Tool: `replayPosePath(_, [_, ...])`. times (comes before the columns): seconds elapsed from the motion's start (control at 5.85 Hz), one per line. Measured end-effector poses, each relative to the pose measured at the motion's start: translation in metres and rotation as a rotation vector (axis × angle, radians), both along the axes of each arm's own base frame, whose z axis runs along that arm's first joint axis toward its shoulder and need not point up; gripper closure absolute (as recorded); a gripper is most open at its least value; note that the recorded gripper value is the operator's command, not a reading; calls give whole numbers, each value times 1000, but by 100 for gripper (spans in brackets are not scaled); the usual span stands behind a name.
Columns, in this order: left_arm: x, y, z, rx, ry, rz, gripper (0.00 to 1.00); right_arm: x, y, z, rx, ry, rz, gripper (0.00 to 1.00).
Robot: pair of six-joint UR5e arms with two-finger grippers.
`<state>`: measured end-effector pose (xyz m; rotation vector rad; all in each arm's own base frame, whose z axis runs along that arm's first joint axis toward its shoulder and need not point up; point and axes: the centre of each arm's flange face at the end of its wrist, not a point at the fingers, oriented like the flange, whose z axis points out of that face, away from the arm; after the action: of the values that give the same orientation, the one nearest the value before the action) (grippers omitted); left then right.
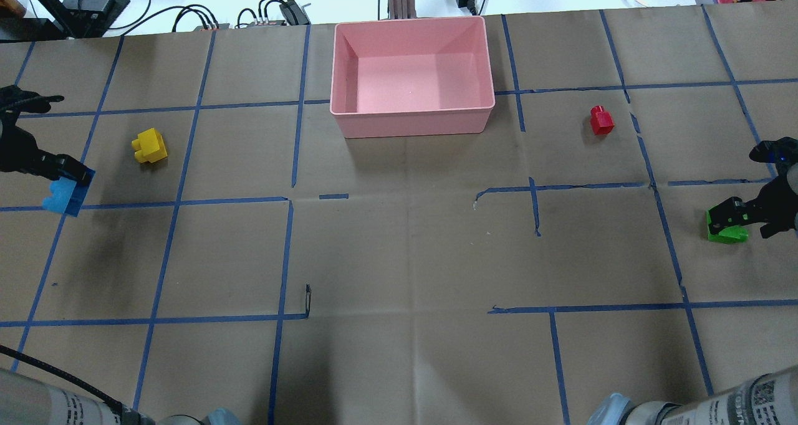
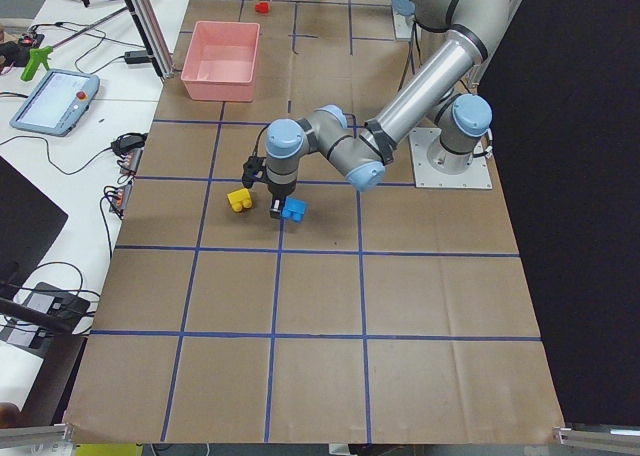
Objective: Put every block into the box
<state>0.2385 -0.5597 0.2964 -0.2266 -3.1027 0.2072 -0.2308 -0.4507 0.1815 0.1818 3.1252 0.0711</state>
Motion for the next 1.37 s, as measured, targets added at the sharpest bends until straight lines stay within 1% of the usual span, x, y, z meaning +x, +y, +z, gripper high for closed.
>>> replayPosePath(0.17, [-35, -31, 34, -9, 39, 47, 87, 0, 0, -4, 8, -3, 0, 1])
replayPosePath(0.34, [-91, -66, 72, -18, 65, 100, 87, 0, 0, -8, 15, -8, 0, 16])
replayPosePath(0.51, [-163, -97, 105, -30, 85, 156, 87, 0, 0, -10, 19, -10, -2, 54])
replayPosePath(0.68, [-242, -124, 127, -34, 107, 206, 87, 0, 1, -9, 20, -9, -3, 68])
replayPosePath(0.85, [-318, -146, 134, -31, 130, 255, 87, 0, 1, -8, 20, -8, -3, 74])
replayPosePath(1.03, [-383, -163, 127, -24, 149, 299, 87, 0, 0, -6, 20, -8, -5, 81])
replayPosePath(1.2, [-432, -184, 100, -20, 159, 313, 87, 1, 0, -4, 31, -18, -10, 85])
replayPosePath(1.37, [-460, -203, 67, -18, 159, 306, 87, 2, 0, -3, 42, -29, -13, 89])
